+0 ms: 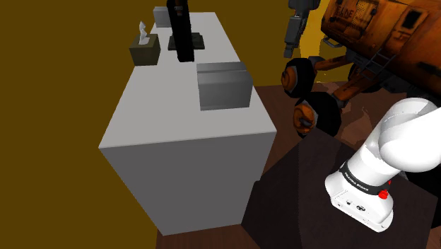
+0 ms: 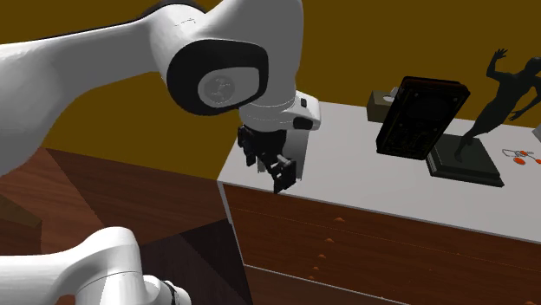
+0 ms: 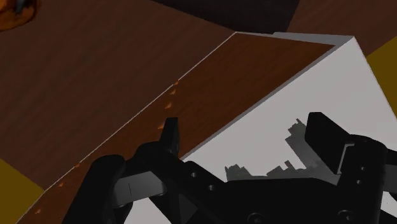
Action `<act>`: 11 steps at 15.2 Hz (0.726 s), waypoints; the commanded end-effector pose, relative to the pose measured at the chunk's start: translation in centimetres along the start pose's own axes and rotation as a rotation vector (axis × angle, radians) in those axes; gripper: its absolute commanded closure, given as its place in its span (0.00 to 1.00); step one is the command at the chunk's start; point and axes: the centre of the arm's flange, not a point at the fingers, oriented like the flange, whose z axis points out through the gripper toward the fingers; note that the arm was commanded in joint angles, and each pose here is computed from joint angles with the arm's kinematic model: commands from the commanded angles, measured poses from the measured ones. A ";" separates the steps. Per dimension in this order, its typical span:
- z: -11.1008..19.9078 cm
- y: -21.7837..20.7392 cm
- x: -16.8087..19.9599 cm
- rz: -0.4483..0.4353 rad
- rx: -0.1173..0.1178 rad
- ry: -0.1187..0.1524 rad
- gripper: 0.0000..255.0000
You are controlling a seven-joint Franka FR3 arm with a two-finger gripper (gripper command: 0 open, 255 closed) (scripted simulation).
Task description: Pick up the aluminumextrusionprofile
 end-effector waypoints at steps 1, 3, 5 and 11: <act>0.1 -2.0 1.8 -0.050 0.003 0.002 0.00; 0.3 -4.0 3.4 -0.100 0.006 0.003 0.00; 0.5 -6.1 4.9 -0.149 0.009 0.005 0.00; 1.9 -10.1 7.5 -0.238 0.014 0.007 0.00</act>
